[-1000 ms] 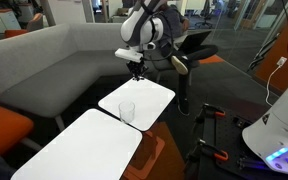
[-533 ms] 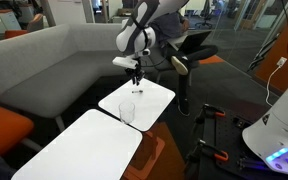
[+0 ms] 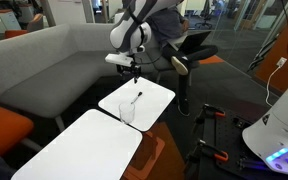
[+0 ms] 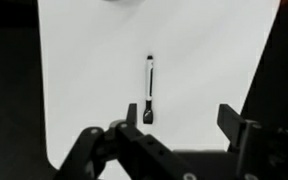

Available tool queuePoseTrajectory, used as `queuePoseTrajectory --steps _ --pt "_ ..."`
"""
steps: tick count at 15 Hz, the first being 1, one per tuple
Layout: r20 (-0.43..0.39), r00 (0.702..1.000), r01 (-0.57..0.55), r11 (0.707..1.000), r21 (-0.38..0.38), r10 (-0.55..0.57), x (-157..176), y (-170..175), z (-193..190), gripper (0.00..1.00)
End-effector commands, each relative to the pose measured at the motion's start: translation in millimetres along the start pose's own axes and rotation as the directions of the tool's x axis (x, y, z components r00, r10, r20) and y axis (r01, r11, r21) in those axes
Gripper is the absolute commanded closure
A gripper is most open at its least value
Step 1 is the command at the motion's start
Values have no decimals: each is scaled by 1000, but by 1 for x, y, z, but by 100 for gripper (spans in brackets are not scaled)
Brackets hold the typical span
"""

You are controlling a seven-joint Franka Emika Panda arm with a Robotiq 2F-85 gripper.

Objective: Remove the pen from the cup and put it on the table

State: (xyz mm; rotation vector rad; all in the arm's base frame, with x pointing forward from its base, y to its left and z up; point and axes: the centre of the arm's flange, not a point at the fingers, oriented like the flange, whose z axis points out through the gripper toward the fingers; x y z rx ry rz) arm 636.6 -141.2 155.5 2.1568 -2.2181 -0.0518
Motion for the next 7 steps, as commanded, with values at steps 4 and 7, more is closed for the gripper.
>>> queuePoseTrajectory --steps 4,7 --pt "76 972 216 973 81 -222 -47 46 -68 0" --pt "5 968 249 968 41 -249 -66 65 -93 0"
